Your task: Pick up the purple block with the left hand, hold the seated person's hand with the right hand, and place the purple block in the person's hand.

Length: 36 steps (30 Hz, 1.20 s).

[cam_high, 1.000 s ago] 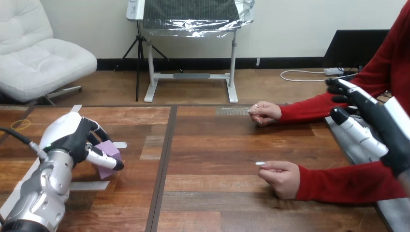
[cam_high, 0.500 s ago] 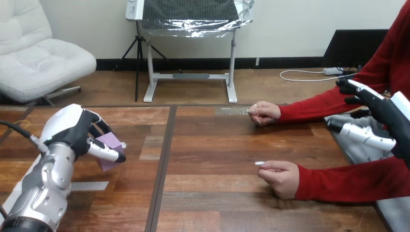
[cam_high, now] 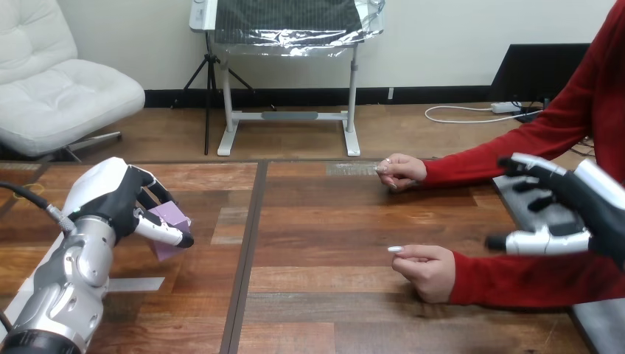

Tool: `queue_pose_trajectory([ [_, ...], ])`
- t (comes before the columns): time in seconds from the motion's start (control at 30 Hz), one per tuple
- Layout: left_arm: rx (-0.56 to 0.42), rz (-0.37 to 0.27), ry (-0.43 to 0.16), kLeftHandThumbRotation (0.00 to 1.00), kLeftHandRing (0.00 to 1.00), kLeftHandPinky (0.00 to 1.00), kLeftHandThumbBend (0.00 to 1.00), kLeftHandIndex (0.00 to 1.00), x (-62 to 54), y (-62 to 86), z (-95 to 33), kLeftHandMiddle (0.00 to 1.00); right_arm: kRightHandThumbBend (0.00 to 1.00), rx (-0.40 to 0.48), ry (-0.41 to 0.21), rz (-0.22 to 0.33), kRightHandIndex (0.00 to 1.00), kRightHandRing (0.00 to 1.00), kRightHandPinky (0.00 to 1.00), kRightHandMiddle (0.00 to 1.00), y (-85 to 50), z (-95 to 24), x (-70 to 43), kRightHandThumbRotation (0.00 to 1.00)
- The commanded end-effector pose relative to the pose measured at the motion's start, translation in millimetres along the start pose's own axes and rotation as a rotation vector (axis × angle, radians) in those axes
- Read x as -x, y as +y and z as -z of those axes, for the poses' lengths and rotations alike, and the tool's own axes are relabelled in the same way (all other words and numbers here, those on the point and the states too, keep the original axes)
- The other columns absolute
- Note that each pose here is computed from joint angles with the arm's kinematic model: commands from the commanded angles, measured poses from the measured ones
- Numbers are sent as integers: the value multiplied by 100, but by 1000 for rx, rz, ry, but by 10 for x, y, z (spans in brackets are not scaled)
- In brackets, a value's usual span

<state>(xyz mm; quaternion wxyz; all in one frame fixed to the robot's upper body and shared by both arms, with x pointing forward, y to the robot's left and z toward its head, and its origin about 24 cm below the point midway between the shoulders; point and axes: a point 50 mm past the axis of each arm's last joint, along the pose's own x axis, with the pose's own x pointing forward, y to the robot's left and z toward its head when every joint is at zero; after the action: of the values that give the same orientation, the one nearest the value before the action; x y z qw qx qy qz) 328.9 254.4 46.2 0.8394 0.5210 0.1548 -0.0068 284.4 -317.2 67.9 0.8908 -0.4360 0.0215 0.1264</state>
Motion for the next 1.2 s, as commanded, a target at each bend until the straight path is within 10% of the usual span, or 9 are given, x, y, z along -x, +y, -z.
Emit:
queue_pose_trajectory([
  [0.0, 30, -74, -69, 0, 43, 37, 70, 48, -29, 221, -190, 49, 100, 86, -64, 27, 90, 85, 73, 89, -305, -185, -137, 22],
  [1.17, 53, -66, -67, 0, 43, 35, 69, 48, -31, 242, -206, 49, 100, 331, 86, -181, 91, 88, 90, 90, -260, -137, -278, 9],
])
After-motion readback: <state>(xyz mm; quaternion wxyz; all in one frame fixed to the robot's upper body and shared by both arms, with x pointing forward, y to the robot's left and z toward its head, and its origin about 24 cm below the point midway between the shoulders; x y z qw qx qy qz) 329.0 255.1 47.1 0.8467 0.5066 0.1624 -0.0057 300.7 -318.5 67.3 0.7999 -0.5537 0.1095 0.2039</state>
